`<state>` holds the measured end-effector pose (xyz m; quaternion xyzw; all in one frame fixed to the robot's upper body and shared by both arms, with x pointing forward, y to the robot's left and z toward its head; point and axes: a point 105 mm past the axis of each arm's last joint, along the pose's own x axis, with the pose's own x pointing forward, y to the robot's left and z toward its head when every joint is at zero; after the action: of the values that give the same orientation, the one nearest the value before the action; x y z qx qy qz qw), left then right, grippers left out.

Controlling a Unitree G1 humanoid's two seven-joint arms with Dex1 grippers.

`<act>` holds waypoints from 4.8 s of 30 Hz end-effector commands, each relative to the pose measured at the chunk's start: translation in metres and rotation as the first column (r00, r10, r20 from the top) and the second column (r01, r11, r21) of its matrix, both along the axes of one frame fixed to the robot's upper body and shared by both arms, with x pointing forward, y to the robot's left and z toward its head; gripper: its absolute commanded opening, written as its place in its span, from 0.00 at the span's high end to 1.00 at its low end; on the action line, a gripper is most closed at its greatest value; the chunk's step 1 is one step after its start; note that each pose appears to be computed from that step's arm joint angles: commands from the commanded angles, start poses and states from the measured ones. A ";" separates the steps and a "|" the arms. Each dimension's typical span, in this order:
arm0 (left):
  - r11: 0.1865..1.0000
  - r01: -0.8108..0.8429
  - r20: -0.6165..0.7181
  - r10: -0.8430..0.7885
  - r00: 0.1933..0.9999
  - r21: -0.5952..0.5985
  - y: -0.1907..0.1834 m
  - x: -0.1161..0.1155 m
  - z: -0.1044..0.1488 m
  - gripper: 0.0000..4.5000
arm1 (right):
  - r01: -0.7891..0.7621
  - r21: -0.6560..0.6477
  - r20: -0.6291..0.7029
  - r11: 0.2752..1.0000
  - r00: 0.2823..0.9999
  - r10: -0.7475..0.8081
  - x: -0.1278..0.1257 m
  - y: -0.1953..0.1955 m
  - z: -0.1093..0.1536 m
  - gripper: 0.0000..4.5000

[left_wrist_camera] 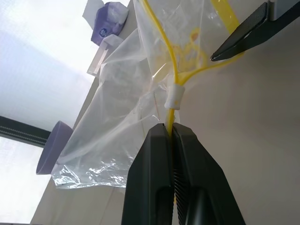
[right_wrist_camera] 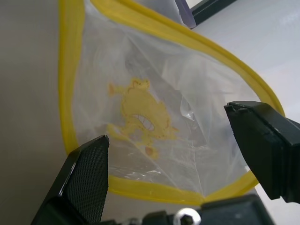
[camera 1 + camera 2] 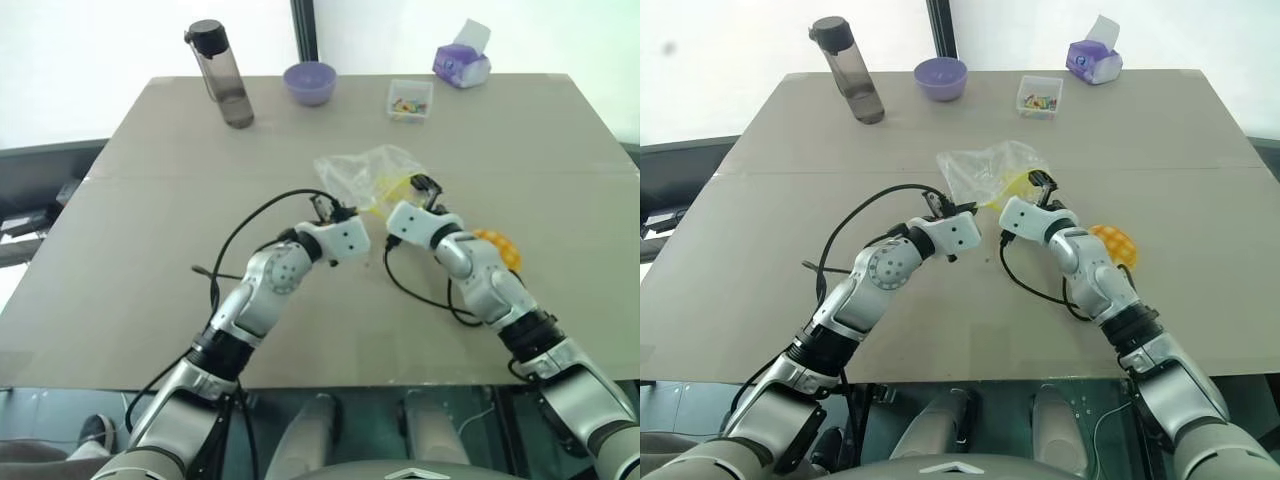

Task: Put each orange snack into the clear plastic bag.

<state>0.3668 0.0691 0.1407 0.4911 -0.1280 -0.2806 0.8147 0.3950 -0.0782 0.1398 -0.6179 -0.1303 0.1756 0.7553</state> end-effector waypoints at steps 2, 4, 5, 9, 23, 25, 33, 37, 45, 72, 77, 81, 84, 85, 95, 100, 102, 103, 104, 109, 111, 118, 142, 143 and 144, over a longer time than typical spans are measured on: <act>1.000 -0.017 0.042 0.018 0.999 -0.023 0.004 0.004 0.013 0.97 | -0.072 0.041 0.057 0.997 0.996 0.069 -0.009 0.007 0.020 0.00; 0.999 -0.033 0.034 0.034 0.999 -0.032 0.007 0.006 0.013 0.97 | -0.082 0.125 0.016 0.989 0.997 0.081 -0.015 0.004 0.022 0.00; 0.999 -0.039 0.030 0.040 0.999 -0.036 0.008 0.007 0.013 0.97 | -0.092 0.153 0.003 0.984 0.996 0.093 -0.018 0.002 0.024 0.00; 0.995 -0.058 0.003 0.058 0.998 -0.086 0.012 0.011 0.016 0.97 | -0.101 0.323 -0.060 0.941 0.990 0.127 -0.036 -0.010 0.035 0.00; 0.980 -0.073 -0.066 0.062 0.996 -0.186 0.016 0.022 0.022 0.97 | 0.314 0.786 -0.426 0.532 0.899 0.098 -0.105 -0.110 0.026 0.00; 0.981 -0.070 -0.069 0.058 0.996 -0.182 0.016 0.022 0.021 0.97 | 0.356 0.789 -0.452 0.500 0.889 0.080 -0.113 -0.118 0.021 0.00; 0.982 -0.061 -0.073 0.048 0.996 -0.180 0.014 0.024 0.020 0.97 | 0.504 0.759 -0.544 0.411 0.839 -0.024 -0.127 -0.143 -0.009 0.00; 0.984 -0.049 -0.077 0.037 0.996 -0.170 0.012 0.024 0.018 0.97 | 0.545 0.741 -0.595 0.392 0.804 0.007 -0.132 -0.140 -0.025 0.00; 0.985 -0.048 -0.079 0.035 0.996 -0.165 0.011 0.024 0.016 0.99 | 0.579 0.743 -0.618 0.336 0.786 0.009 -0.120 -0.146 -0.035 0.06; 0.993 0.020 -0.060 -0.027 0.998 -0.121 -0.012 0.016 0.009 1.00 | 0.370 0.804 -0.556 0.466 0.746 0.367 -0.116 -0.079 0.016 0.99; 0.992 0.043 -0.060 -0.051 0.997 -0.117 -0.018 0.010 0.007 1.00 | 0.359 0.805 -0.552 0.472 0.746 0.373 -0.104 -0.071 0.015 0.99; 0.992 0.063 -0.064 -0.070 0.995 -0.114 -0.022 0.004 0.005 1.00 | 0.354 0.802 -0.552 0.481 0.746 0.372 -0.099 -0.069 0.015 0.99; 0.991 0.073 -0.065 -0.080 0.995 -0.108 -0.024 0.001 0.004 1.00 | 0.357 0.797 -0.557 0.488 0.747 0.363 -0.095 -0.071 0.014 0.99; 0.992 0.075 -0.064 -0.082 0.995 -0.105 -0.024 0.001 0.004 1.00 | 0.358 0.795 -0.559 0.490 0.748 0.359 -0.093 -0.072 0.014 0.99; 0.981 0.179 -0.054 -0.183 0.982 -0.070 -0.039 -0.008 0.005 1.00 | 0.418 0.776 -0.592 0.472 0.741 0.317 -0.077 -0.079 0.014 0.99; 0.969 0.241 -0.057 -0.245 0.968 -0.060 -0.048 -0.016 0.003 1.00 | 0.383 0.746 -0.603 0.544 0.734 0.311 -0.076 -0.070 0.014 0.99; 0.964 0.258 -0.059 -0.262 0.963 -0.066 -0.051 -0.018 0.003 1.00 | 0.386 0.752 -0.599 0.534 0.740 0.308 -0.072 -0.069 0.014 0.99; 0.962 0.265 -0.060 -0.269 0.961 -0.066 -0.053 -0.018 0.003 1.00 | 0.386 0.755 -0.595 0.530 0.744 0.304 -0.068 -0.068 0.016 0.99; 0.960 0.272 -0.061 -0.276 0.959 -0.066 -0.054 -0.019 0.003 1.00 | 0.388 0.759 -0.590 0.523 0.749 0.301 -0.064 -0.066 0.018 0.99; 0.949 0.305 -0.065 -0.310 0.949 -0.073 -0.060 -0.023 0.003 1.00 | 0.404 0.774 -0.579 0.487 0.763 0.287 -0.050 -0.060 0.022 0.99; 0.948 0.311 -0.070 -0.316 0.946 -0.074 -0.060 -0.024 0.002 1.00 | 0.432 0.782 -0.582 0.448 0.763 0.280 -0.045 -0.063 0.022 0.99; 0.948 0.308 -0.077 -0.313 0.946 -0.076 -0.058 -0.024 0.001 1.00 | 0.406 0.813 -0.549 0.417 0.773 0.318 -0.039 -0.054 0.033 0.99; 0.964 0.159 -0.114 -0.187 0.976 -0.215 -0.044 0.004 0.013 1.00 | 0.121 0.619 -0.582 0.776 0.733 0.350 -0.110 -0.092 0.030 0.34; 0.964 0.161 -0.115 -0.189 0.975 -0.213 -0.044 0.004 0.012 1.00 | 0.101 0.607 -0.565 0.789 0.752 0.338 -0.110 -0.096 0.034 0.34; 0.964 0.163 -0.115 -0.191 0.975 -0.211 -0.045 0.004 0.012 1.00 | 0.083 0.590 -0.548 0.804 0.772 0.323 -0.109 -0.100 0.037 0.34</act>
<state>0.3706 0.0283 0.1392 0.3760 -0.1174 -0.3731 0.8400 0.2871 -0.1724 0.1559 -0.2053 0.0884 0.3798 0.8977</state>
